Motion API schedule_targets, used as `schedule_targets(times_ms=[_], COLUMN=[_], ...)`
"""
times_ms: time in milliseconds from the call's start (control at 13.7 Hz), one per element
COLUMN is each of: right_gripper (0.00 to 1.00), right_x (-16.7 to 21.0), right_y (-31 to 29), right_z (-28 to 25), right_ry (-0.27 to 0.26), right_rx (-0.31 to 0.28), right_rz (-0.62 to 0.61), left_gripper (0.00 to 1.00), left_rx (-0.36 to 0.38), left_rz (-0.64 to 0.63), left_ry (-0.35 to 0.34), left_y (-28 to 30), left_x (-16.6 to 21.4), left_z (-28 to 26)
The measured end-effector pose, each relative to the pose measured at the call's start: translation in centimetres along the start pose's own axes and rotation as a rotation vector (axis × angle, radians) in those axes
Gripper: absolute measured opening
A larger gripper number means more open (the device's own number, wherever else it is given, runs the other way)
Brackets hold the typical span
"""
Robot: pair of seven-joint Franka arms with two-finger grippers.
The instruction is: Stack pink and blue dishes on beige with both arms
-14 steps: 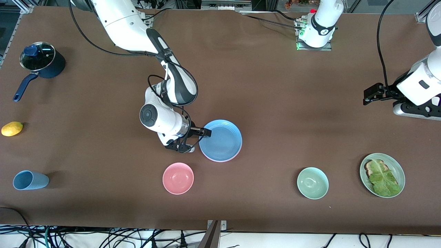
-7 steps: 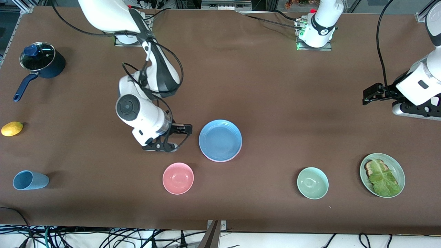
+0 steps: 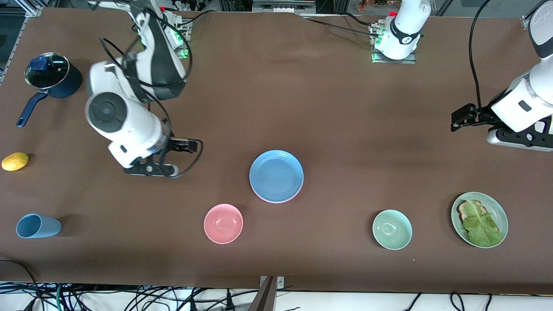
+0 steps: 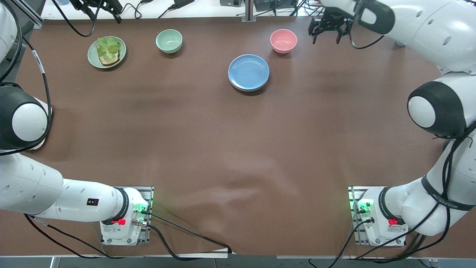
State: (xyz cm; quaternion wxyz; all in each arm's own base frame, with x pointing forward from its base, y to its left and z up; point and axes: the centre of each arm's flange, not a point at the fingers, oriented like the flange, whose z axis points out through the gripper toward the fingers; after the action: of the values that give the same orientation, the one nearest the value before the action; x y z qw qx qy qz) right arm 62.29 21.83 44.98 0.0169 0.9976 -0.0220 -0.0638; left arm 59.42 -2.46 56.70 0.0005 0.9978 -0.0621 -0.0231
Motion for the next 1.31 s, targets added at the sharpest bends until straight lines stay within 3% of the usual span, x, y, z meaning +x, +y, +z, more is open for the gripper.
schedule_targets(times_ms=[365, 657, 1094, 1313], right_gripper=[1.00, 1.00, 1.00, 1.00], right_x=[-2.6, -5.0, -7.5, -8.7], right_y=[9.7, 17.3, 22.0, 22.0], right_z=[-7.1, -11.7, -13.3, -13.5], right_ry=[-0.056, -0.014, 0.008, 0.021], right_rx=[0.040, 0.033, 0.026, 0.026], right_rz=[0.023, 0.027, 0.092, 0.091], left_gripper=[1.00, 1.00, 1.00, 1.00], left_rx=[0.000, 0.004, 0.006, 0.004], left_rz=[-0.002, 0.009, -0.010, -0.014], left_ry=[-0.002, 0.000, 0.035, 0.020], left_y=[-0.1, 0.5, -0.1, -0.1], left_x=[0.0, 0.1, -0.6, -1.4], left_z=[0.1, 0.0, -2.1, -2.8])
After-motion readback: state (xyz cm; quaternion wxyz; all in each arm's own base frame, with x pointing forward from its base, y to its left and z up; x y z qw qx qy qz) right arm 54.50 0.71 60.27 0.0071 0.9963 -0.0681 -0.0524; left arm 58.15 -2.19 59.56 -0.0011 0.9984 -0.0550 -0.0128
